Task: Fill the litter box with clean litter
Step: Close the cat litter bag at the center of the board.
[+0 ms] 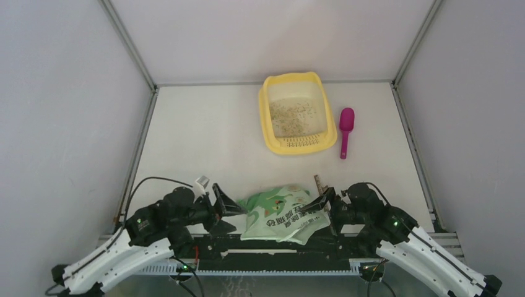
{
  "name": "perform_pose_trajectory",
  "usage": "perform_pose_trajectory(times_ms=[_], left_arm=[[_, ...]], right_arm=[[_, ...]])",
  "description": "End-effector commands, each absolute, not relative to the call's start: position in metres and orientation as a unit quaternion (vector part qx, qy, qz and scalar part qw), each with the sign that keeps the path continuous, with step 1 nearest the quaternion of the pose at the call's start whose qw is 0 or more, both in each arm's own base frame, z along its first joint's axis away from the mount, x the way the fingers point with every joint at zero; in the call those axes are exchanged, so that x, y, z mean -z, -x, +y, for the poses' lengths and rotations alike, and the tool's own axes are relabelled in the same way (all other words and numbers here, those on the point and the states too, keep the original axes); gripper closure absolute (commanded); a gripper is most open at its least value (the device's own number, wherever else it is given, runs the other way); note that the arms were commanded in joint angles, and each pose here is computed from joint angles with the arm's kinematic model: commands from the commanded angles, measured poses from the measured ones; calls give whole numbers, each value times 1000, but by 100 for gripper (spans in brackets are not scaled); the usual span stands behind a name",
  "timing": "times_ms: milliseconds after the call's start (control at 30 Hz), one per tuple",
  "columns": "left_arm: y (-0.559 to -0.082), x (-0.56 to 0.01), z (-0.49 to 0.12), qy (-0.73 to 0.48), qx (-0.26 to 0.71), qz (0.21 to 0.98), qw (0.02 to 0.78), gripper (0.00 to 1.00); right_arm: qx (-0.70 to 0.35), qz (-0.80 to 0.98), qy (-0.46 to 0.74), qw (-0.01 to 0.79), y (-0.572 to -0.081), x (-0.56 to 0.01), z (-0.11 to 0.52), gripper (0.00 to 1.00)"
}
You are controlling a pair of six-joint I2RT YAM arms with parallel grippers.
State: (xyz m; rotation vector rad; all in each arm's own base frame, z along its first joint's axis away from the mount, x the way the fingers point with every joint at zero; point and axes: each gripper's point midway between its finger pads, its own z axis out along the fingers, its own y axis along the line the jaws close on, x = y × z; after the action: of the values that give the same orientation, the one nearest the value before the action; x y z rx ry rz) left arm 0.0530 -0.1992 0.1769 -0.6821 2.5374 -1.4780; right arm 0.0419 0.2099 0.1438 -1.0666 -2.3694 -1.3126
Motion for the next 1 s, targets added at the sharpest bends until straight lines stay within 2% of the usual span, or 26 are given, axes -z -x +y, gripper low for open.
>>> perform_pose_trajectory(times_ms=[0, 267, 500, 600, 800, 867, 967], left_arm=[[-58, -199, -229, 221, 519, 823, 64, 0], [-58, -203, -244, 230, 538, 809, 52, 0], [-35, -188, -265, 212, 535, 817, 10, 0], [-29, -166, -242, 213, 485, 848, 22, 0], [-47, -154, -145, 292, 422, 850, 117, 0], [-42, -151, -141, 292, 427, 849, 107, 0], [-28, -146, -179, 255, 457, 850, 52, 0]], right_arm=[[455, -807, 358, 120, -43, -148, 210, 4], [456, -801, 370, 120, -40, -145, 202, 6], [453, -799, 376, 121, -39, -140, 198, 6], [451, -801, 376, 119, -39, -139, 198, 7], [446, -807, 370, 115, -41, -136, 198, 7], [439, -810, 371, 115, -41, -134, 198, 7], [434, -813, 371, 116, -41, -131, 198, 7]])
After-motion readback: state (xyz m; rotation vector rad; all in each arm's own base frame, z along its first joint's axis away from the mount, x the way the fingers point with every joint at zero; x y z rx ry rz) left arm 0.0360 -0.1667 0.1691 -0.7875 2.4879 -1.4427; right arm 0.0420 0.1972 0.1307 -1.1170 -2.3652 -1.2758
